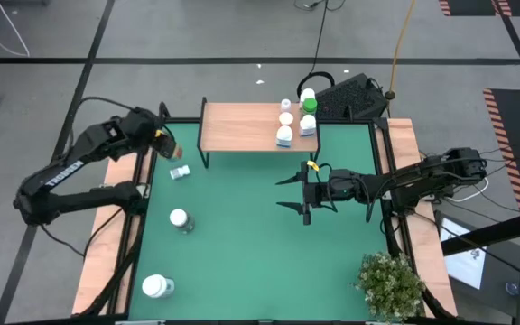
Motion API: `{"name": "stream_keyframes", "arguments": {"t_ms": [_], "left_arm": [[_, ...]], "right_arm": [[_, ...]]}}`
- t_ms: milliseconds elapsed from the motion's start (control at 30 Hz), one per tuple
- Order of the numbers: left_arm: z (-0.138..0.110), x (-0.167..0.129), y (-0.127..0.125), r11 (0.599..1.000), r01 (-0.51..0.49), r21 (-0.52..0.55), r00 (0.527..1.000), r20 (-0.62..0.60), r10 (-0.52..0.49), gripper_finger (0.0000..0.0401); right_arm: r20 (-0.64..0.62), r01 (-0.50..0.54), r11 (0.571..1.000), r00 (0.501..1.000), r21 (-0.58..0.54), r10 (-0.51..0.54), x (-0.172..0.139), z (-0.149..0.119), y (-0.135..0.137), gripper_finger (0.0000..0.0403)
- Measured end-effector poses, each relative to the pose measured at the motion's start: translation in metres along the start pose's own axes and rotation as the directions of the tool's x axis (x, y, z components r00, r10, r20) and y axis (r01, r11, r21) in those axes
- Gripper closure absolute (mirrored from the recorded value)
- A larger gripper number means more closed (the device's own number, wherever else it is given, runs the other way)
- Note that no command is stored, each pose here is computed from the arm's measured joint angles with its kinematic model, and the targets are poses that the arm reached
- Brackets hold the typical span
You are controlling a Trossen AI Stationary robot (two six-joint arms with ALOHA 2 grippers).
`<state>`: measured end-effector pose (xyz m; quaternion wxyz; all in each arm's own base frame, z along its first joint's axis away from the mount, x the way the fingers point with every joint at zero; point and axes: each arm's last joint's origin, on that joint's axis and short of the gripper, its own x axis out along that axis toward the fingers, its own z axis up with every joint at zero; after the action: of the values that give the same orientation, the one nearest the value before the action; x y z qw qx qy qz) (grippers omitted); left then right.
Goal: Pick and place medicine bottles onto shelf by color
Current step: Put the yellow medicine bottle on the shelf
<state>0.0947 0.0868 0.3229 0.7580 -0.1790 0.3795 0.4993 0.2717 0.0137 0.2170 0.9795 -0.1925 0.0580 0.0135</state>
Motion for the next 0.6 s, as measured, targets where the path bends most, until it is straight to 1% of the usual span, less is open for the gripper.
{"name": "stream_keyframes", "arguments": {"t_ms": [100, 200, 300, 433, 500, 600], "left_arm": [[0.004, -0.018, -0.005, 0.998, 0.06, 0.009, 0.998, 0.028, -0.06, 0.0178], [0.008, -0.033, -0.013, 0.99, 0.141, 0.024, 0.987, 0.067, -0.143, 0.0184], [0.008, -0.045, -0.023, 0.973, 0.226, 0.043, 0.969, 0.096, -0.23, 0.0184], [0.006, -0.055, -0.04, 0.931, 0.355, 0.082, 0.921, 0.139, -0.363, 0.0182], [0.005, -0.057, -0.053, 0.907, 0.406, 0.114, 0.898, 0.138, -0.419, 0.0182], [0.003, -0.057, -0.077, 0.879, 0.444, 0.174, 0.877, 0.118, -0.466, 0.0182]], "right_arm": [[-0.004, -0.002, 1.0, 1.0, 0.009, 0.002, 0.0, 0.0, 0.0, 0.0142], [-0.004, 0.002, 0.998, 1.0, 0.061, -0.002, 0.0, -0.001, -0.001, 0.0142], [-0.009, 0.016, 0.993, 1.0, 0.118, -0.015, 0.0, -0.002, -0.004, 0.0141], [-0.019, 0.03, 0.982, 0.999, 0.186, -0.027, 0.0, -0.004, -0.009, 0.0131], [-0.022, 0.014, 0.979, 1.0, 0.204, -0.01, 0.0, -0.006, -0.009, 0.0125], [-0.021, 0.01, 0.973, 1.0, 0.23, -0.005, 0.0, -0.006, -0.009, 0.0114]]}}
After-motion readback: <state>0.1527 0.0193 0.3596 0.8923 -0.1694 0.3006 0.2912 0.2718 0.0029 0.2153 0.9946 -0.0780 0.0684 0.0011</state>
